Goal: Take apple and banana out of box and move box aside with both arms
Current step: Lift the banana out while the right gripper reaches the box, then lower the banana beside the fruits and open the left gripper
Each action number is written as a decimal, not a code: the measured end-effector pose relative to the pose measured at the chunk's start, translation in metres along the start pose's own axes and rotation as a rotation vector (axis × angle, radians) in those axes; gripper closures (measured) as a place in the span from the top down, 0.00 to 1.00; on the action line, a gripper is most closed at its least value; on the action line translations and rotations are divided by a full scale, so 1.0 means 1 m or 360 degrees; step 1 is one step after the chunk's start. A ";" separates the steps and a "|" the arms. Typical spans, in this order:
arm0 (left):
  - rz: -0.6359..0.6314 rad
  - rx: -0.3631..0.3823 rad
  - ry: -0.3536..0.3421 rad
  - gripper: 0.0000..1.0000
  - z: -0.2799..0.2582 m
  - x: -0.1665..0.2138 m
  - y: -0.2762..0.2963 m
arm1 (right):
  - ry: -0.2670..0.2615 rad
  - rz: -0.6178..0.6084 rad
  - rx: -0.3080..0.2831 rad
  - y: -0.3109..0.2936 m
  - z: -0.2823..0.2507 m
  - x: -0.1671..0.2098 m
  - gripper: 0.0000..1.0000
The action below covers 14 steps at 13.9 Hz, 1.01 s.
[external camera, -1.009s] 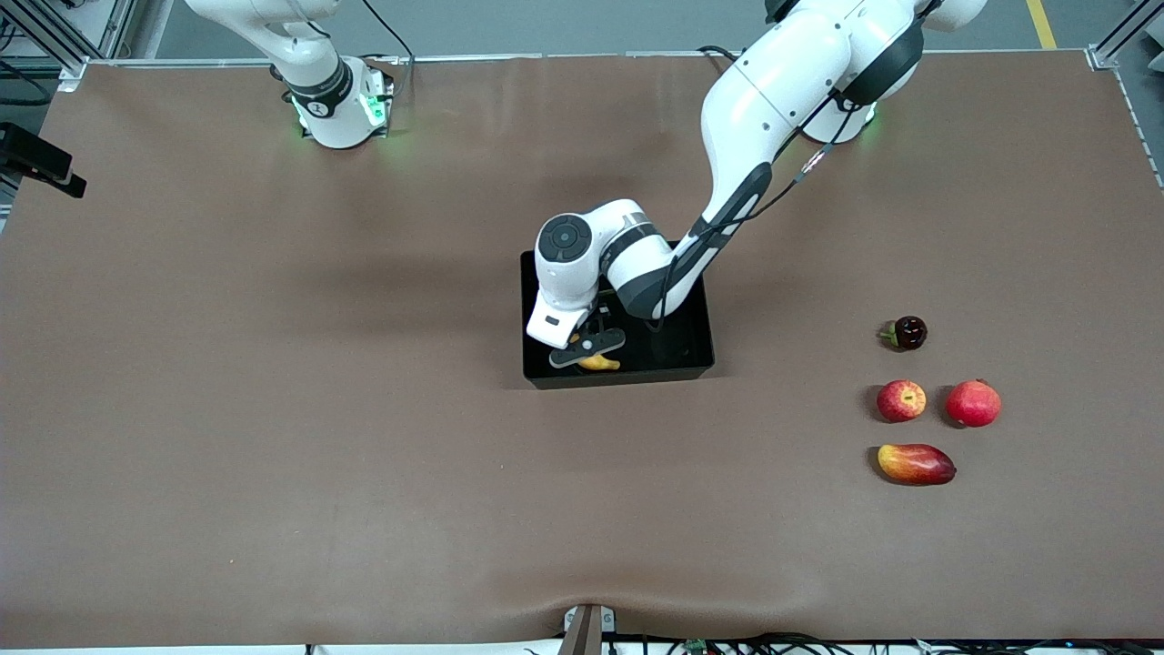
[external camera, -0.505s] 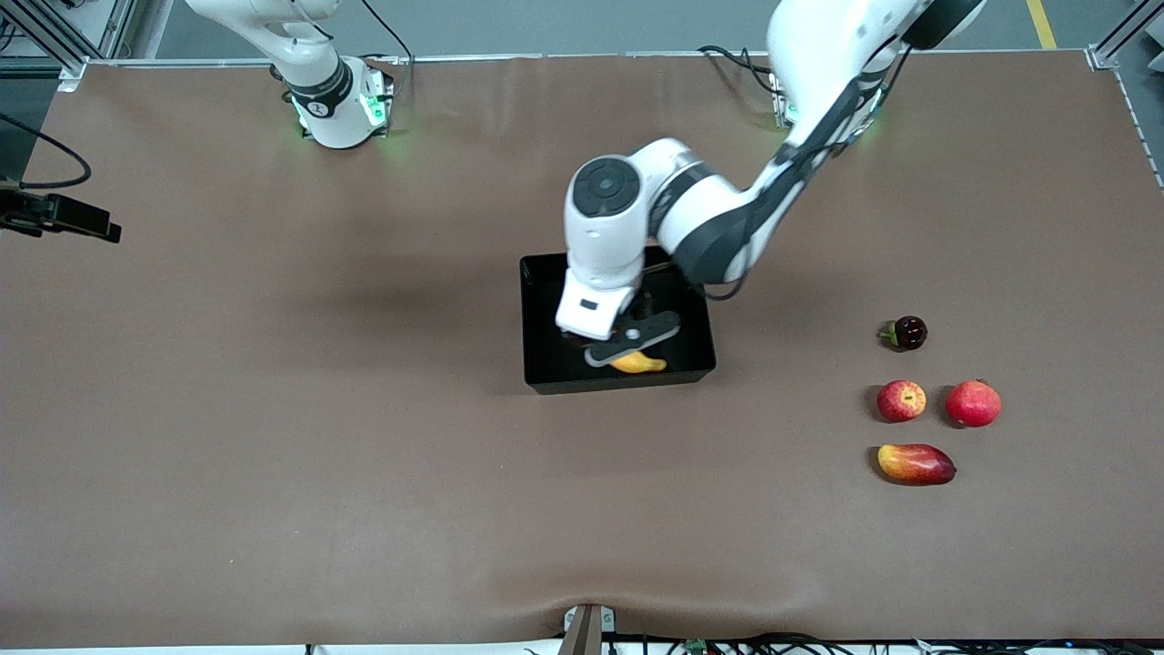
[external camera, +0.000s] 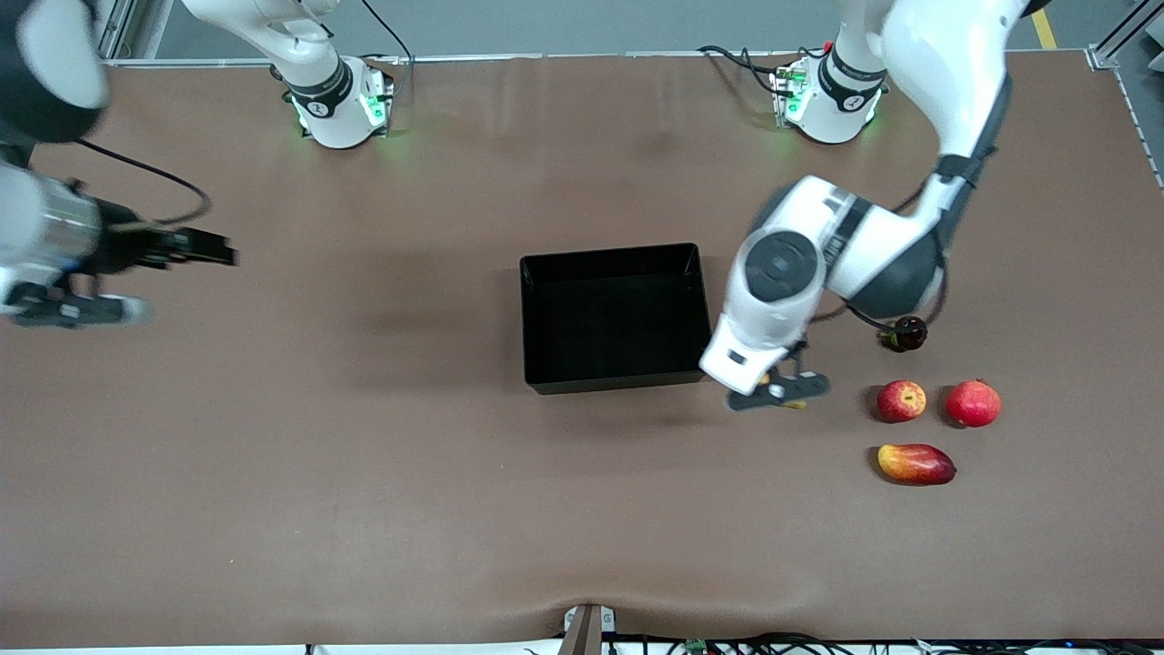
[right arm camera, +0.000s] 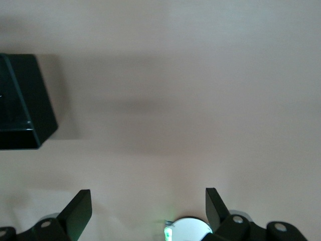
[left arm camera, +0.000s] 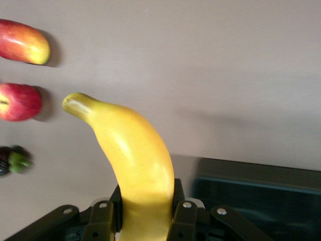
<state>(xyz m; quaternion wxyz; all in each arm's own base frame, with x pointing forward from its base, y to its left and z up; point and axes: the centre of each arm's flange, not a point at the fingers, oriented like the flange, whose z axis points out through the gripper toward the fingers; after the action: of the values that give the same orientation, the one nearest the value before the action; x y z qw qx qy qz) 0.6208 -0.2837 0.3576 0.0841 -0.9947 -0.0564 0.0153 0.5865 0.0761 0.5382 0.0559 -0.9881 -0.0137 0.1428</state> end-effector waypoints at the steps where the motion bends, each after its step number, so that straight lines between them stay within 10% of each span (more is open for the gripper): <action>1: 0.0044 0.0022 -0.0025 0.38 0.015 0.004 -0.014 | -0.0006 0.0001 -0.0003 -0.032 0.017 0.010 1.00; 14: 0.0477 -0.0057 0.0034 0.38 0.179 0.037 -0.100 | 0.0258 -0.0068 -0.0080 -0.284 0.262 0.058 1.00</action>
<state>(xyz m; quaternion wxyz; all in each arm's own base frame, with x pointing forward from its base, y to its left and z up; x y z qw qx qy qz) 0.6397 -0.1518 0.1974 0.0639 -0.9935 0.0933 0.0160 0.5649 0.3885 0.3047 0.0349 -0.9970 -0.0339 0.0608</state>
